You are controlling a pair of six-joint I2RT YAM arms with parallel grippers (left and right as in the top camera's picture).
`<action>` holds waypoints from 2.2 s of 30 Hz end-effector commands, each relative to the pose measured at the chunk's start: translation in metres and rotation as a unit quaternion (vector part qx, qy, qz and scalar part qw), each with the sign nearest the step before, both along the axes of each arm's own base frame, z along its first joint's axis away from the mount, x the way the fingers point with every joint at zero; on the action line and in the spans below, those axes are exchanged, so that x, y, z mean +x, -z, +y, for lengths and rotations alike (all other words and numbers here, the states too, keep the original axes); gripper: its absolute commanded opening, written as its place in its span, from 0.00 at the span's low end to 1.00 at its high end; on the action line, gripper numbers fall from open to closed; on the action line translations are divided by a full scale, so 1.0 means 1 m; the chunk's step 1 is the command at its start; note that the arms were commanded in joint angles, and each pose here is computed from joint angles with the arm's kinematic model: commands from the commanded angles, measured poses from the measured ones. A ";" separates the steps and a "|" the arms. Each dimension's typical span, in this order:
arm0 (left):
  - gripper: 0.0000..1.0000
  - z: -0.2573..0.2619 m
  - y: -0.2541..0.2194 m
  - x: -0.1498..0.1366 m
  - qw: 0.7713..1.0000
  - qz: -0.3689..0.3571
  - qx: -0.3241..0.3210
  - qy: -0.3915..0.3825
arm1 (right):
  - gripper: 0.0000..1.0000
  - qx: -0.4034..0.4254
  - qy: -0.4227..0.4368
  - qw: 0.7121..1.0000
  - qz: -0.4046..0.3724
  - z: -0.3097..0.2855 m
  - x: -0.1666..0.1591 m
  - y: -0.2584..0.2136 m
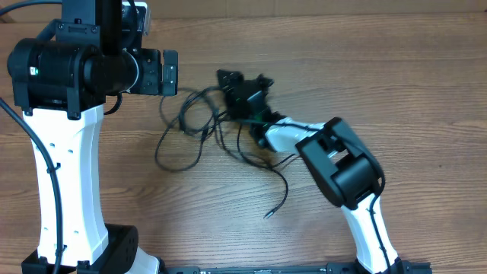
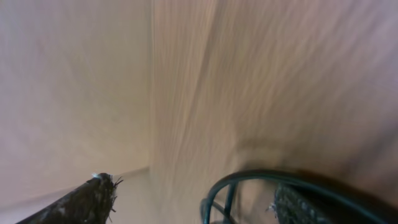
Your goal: Untangle cables
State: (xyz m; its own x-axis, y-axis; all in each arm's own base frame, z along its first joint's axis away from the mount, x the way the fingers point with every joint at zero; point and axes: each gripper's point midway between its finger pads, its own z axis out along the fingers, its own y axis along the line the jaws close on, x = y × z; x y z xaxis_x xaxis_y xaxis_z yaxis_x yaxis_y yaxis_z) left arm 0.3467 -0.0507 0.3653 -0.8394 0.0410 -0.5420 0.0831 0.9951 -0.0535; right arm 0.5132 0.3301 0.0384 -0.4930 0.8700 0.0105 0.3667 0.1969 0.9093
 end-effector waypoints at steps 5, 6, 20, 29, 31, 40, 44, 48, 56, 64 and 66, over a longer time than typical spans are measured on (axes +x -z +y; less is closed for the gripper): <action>1.00 -0.002 -0.003 0.000 1.000 -0.006 -0.001 0.010 | 0.68 -0.107 -0.114 0.986 -0.054 -0.056 0.028 0.013; 1.00 -0.002 -0.003 0.000 1.000 -0.007 -0.001 0.010 | 0.67 -0.120 -0.146 0.980 -0.060 -0.058 0.026 0.016; 1.00 -0.002 -0.003 0.000 1.000 -0.006 -0.001 0.010 | 0.04 -0.368 -0.285 0.885 -0.011 -0.112 -0.019 0.038; 1.00 -0.003 -0.006 0.004 1.000 -0.016 -0.003 0.011 | 0.25 -0.449 -0.311 0.832 -0.095 -0.128 -0.041 -0.088; 1.00 -0.005 -0.007 0.006 1.000 -0.021 -0.007 0.015 | 0.48 -0.445 -0.369 0.806 -0.127 -0.112 -0.061 -0.099; 1.00 -0.013 -0.009 0.007 0.999 -0.026 -0.022 0.032 | 0.55 -0.450 -0.620 0.595 -0.243 -0.051 -0.157 -0.076; 1.00 -0.018 -0.010 0.006 0.998 -0.025 -0.036 0.041 | 0.54 -0.506 -0.618 0.560 -0.219 -0.056 -0.156 -0.062; 1.00 -0.021 -0.010 0.005 0.998 -0.024 -0.043 0.046 | 0.52 -0.508 -0.624 0.557 -0.207 -0.057 -0.156 -0.051; 1.00 -0.021 -0.010 0.005 0.998 -0.023 -0.041 0.048 | 0.51 -0.472 -0.659 0.559 -0.177 -0.054 -0.169 -0.019; 1.00 -0.021 -0.010 0.005 0.998 -0.023 -0.038 0.052 | 0.04 -0.457 -0.667 0.572 -0.138 -0.055 -0.180 -0.004; 1.00 -0.021 -0.010 0.005 0.998 -0.023 -0.039 0.052 | 0.04 -0.453 -0.666 0.579 -0.126 -0.057 -0.182 -0.006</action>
